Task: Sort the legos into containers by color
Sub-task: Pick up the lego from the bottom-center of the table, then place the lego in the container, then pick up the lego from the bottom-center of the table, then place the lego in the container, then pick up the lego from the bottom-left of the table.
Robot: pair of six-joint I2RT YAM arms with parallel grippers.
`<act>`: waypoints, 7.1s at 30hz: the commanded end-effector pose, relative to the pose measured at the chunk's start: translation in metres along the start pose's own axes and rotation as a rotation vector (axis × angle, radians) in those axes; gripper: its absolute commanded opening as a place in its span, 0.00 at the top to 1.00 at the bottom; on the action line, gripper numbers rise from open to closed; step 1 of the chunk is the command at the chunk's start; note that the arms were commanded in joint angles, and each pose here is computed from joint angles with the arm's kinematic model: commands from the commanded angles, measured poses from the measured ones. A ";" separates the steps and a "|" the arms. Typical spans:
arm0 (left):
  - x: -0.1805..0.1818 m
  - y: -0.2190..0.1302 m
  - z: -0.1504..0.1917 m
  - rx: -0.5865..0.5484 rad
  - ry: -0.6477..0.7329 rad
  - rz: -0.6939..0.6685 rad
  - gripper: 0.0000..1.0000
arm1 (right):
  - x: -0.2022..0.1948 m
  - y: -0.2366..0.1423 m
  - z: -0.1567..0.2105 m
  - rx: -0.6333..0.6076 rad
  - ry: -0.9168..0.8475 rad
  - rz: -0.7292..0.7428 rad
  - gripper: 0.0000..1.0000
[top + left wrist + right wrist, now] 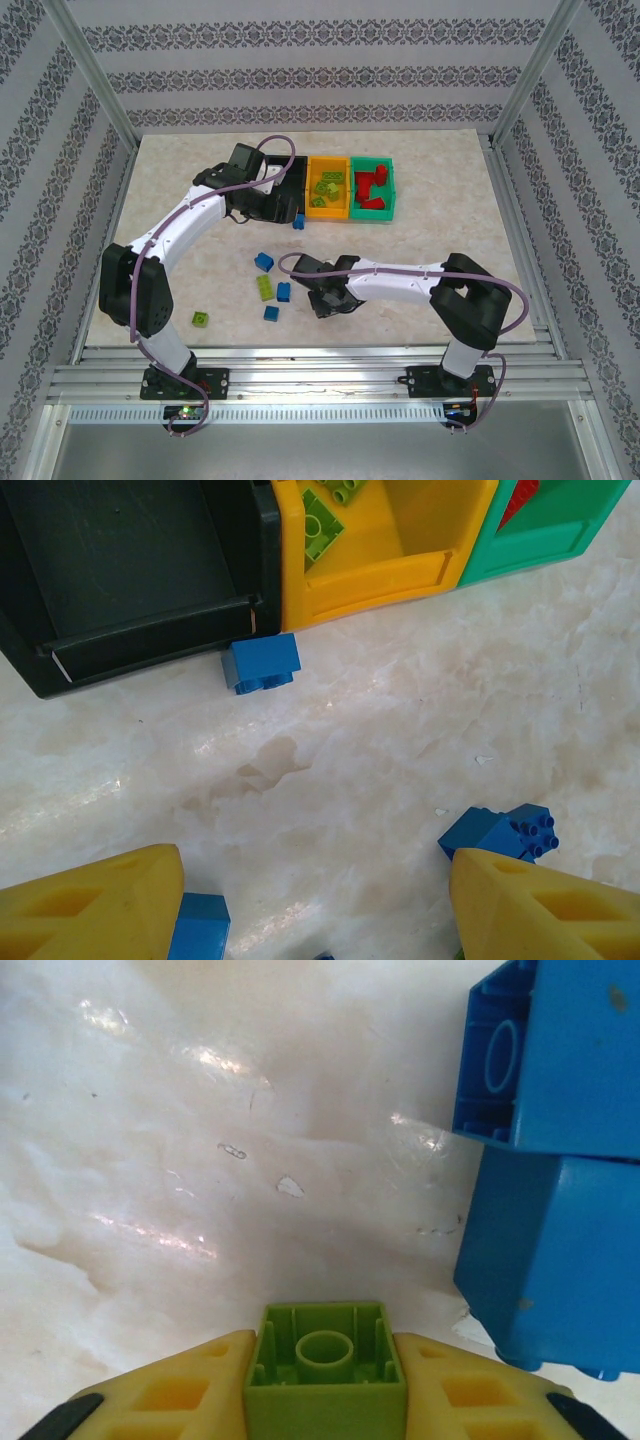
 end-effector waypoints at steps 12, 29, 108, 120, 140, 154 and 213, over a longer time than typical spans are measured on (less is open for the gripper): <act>0.008 -0.004 0.000 -0.051 -0.001 -0.060 0.29 | -0.025 -0.073 -0.065 -0.237 0.006 -0.111 0.66; 0.012 0.011 0.002 -0.032 -0.035 -0.044 0.30 | -0.121 -0.098 -0.216 -0.479 0.202 -0.212 0.67; 0.110 -0.009 -0.010 -0.162 -0.455 0.129 0.30 | 0.126 0.025 -0.087 -0.091 -0.362 -0.133 0.51; 0.109 -0.009 -0.010 -0.169 -0.453 0.136 0.30 | 0.124 0.024 -0.082 -0.095 -0.399 -0.012 0.50; 0.108 -0.009 -0.011 -0.173 -0.451 0.153 0.30 | 0.131 0.012 -0.089 -0.151 -0.361 -0.124 0.67; 0.105 -0.015 -0.012 -0.189 -0.436 0.151 0.30 | 0.045 -0.080 -0.157 -0.453 -0.142 -0.238 0.67; 0.105 -0.027 0.030 -0.095 -0.468 -0.027 0.31 | -0.122 -0.043 -0.106 -0.623 -0.106 -0.214 0.51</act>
Point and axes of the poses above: each hand's point on the last joint's axis, 136 mm out from that joint toward the fingers, its own y axis out along the fingers, its own x axis along the line the jaws close on, z = x × y, the point moved 8 cm from there along -y, back along the fingers, and after that the axes turned 1 degree about y, right-handed, at the moved point
